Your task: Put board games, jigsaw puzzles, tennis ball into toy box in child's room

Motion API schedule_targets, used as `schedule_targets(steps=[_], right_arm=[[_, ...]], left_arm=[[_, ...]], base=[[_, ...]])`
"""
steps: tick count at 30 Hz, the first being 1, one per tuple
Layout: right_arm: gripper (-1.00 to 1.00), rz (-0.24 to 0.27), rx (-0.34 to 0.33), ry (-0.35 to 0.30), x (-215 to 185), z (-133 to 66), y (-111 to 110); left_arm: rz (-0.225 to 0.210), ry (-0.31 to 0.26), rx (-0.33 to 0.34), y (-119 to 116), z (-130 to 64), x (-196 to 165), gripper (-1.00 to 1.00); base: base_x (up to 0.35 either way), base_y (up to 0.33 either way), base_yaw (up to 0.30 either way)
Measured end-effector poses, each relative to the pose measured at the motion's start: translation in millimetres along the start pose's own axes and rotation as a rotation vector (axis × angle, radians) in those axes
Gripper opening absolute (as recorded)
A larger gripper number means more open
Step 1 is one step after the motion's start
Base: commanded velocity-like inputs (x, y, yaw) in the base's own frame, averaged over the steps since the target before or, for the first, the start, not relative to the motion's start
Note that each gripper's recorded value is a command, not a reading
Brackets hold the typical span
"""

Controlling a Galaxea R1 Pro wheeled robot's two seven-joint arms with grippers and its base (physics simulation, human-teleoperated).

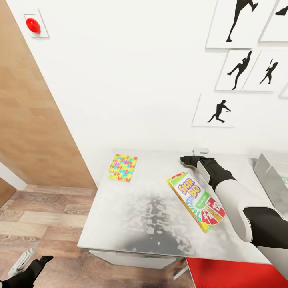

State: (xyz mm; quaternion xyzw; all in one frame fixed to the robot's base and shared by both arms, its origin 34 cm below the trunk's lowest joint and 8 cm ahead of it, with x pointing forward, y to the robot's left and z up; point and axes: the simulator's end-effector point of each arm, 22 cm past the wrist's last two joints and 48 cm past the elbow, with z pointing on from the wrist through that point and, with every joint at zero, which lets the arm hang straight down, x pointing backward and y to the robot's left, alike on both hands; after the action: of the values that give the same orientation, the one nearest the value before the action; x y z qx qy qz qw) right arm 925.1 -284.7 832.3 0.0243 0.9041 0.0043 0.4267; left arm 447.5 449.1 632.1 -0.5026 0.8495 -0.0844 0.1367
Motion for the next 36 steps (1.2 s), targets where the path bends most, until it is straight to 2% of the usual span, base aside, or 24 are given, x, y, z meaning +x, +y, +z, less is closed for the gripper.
schedule_targets(steps=[12, 13, 27, 32, 36], right_arm=[[1.00, 0.000, 0.002, 0.014, 9, 6.5, -1], [-1.00, 0.000, 0.002, 0.014, 9, 6.7, -1], [-1.00, 0.002, 0.006, 0.030, 13, 7.1, -2], [-1.00, 0.000, 0.004, 0.022, 9, 6.5, -1], [-1.00, -0.005, -0.003, -0.021, -5, 2.1, 2]], left_arm=[[0.000, 0.006, -0.013, 4, 3.2, 2, 1.00], [0.000, 0.006, -0.013, 5, 3.2, 3, 1.00], [0.007, 0.006, -0.004, 2, 4.0, 4, 1.00], [0.010, 0.005, -0.001, 1, 4.6, 4, 1.00], [0.012, 0.005, -0.002, 1, 4.7, 5, 1.00]], base=[[0.000, 0.000, 0.000], [0.000, 0.000, 0.000], [0.000, 0.000, 0.000], [0.000, 0.000, 0.000], [0.000, 0.000, 0.000]])
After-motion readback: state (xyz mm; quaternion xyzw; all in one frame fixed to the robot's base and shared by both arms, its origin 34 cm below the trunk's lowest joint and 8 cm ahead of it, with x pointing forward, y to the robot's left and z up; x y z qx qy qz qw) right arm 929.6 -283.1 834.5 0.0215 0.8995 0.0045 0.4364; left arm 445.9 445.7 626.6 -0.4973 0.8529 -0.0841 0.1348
